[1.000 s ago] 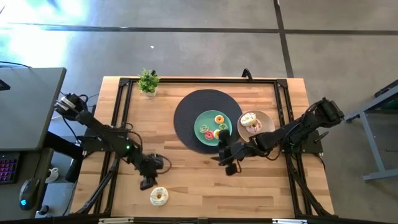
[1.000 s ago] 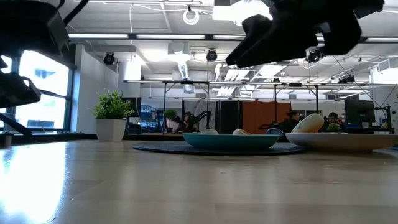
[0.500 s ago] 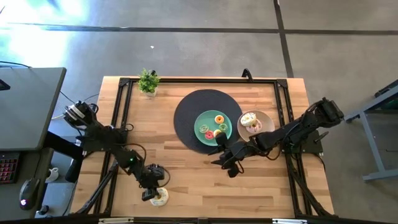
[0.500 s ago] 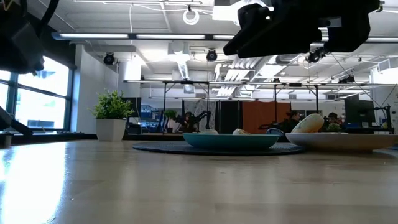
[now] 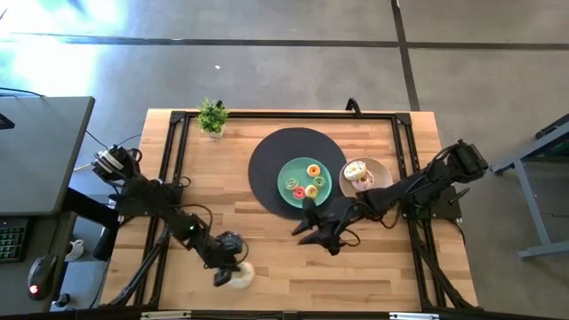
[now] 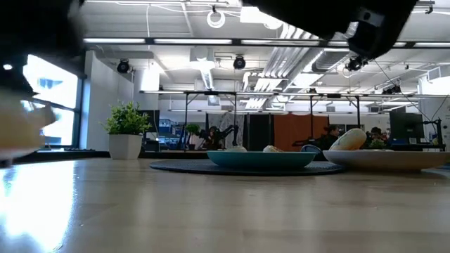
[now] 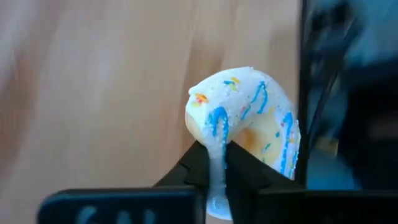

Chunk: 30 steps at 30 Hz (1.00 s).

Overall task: Pick & Place donuts
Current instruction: Put the big white donut into the light brown plate

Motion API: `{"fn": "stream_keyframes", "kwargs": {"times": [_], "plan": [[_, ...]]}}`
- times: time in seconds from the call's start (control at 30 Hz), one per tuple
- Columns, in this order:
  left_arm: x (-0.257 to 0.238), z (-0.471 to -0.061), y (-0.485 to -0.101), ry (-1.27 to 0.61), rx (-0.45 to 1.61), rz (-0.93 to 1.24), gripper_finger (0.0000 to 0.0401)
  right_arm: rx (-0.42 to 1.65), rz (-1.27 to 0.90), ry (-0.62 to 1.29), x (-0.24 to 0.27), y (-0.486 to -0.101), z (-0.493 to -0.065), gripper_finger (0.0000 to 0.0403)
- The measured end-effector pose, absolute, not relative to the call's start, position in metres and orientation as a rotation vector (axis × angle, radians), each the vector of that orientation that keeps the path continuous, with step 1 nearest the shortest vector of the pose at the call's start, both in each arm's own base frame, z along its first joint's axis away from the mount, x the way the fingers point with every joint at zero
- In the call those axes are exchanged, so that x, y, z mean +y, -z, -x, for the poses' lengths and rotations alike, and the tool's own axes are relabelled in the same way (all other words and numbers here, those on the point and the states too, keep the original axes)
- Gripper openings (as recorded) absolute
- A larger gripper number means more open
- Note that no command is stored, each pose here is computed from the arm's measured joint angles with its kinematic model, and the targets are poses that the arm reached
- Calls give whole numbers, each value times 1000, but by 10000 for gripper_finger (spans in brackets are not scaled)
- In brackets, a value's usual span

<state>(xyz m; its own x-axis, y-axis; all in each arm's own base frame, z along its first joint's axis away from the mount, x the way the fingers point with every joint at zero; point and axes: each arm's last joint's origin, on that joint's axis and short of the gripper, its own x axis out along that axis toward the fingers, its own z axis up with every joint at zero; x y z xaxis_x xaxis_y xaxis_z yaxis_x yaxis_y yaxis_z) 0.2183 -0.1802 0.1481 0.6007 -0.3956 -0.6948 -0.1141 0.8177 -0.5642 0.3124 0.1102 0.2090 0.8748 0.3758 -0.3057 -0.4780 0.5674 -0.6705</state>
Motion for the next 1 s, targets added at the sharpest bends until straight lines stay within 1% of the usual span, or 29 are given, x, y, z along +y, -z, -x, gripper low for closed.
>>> {"fn": "stream_keyframes", "kwargs": {"times": [0.03,0.1,0.2,0.33,0.47,0.57,0.7,1.0], "plan": [[-179,-225,-153,168,872,619,17,93,874,-510,112,-209,-314,169],[-174,-238,-163,178,776,624,9,44,931,-509,114,-207,-317,169],[-164,-256,-176,218,672,630,22,84,928,-531,115,-200,-316,169],[-143,-277,-189,260,609,679,46,116,918,-575,116,-198,-314,169],[-122,-293,-200,306,552,740,52,102,982,-585,116,-198,-314,169],[-109,-301,-207,331,533,767,52,68,1044,-559,116,-200,-315,169],[-97,-307,-204,310,544,809,53,37,1101,-489,115,-205,-317,169],[-90,-310,-200,314,571,838,53,20,1122,-514,115,-205,-317,169]]}}
